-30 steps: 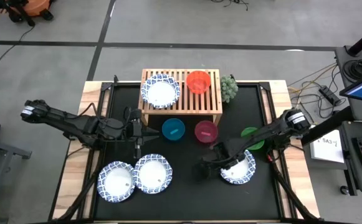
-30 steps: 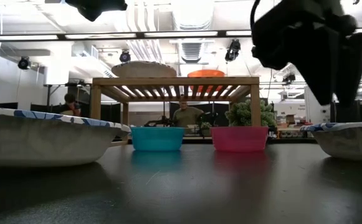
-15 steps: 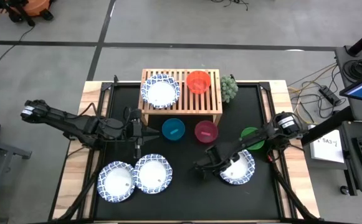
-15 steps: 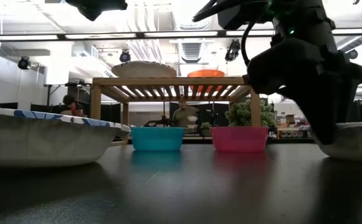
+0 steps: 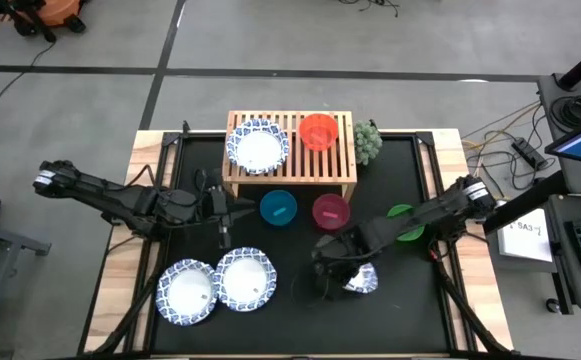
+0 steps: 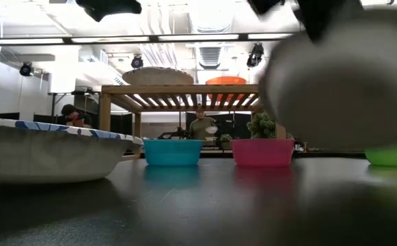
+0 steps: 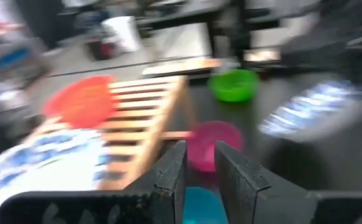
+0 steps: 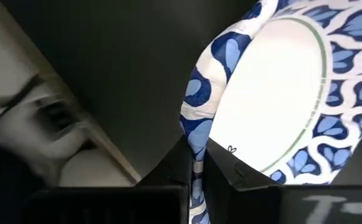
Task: Place and stack bowls onto a shelf
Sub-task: Stack the white patterned bowl on top of the other white patterned bowl on the shelf
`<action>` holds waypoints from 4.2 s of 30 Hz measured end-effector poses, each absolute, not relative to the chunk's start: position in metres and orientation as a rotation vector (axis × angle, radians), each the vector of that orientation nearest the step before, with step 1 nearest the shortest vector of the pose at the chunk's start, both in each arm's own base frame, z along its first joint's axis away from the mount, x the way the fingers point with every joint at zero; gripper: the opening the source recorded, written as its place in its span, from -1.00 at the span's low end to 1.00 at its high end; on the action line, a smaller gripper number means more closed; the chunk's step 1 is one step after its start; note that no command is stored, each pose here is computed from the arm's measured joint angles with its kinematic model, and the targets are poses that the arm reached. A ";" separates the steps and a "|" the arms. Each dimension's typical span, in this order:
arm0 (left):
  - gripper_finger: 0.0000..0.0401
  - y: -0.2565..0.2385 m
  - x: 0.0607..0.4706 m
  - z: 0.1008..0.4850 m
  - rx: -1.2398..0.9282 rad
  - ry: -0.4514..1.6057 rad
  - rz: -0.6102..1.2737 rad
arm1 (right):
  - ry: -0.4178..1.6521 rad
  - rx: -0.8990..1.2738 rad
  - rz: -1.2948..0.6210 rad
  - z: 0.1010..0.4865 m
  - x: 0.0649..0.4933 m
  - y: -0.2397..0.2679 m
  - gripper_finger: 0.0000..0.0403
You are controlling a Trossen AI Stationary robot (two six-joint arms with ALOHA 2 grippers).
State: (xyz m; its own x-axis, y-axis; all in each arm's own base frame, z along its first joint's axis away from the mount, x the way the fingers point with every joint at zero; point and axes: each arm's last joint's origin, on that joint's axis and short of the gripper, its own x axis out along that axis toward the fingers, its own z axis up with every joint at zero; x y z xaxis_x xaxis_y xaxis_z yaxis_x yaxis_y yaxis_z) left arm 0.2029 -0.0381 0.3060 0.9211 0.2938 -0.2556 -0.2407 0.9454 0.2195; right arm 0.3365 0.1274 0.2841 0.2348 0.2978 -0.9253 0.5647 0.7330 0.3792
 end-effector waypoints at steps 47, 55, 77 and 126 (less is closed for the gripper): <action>-0.68 -0.024 0.122 0.318 0.082 0.221 0.399 | 0.615 -0.419 -0.399 0.346 0.442 -0.094 -0.94; -0.68 -0.024 0.122 0.318 0.084 0.221 0.400 | 0.623 -0.438 -0.389 0.341 0.446 -0.095 -0.94; -0.68 -0.024 0.122 0.317 0.093 0.225 0.399 | 0.617 -0.444 -0.370 0.341 0.446 -0.093 -0.92; -0.68 -0.024 0.122 0.318 0.091 0.221 0.399 | 0.649 -0.318 -0.405 0.340 0.442 -0.082 -0.13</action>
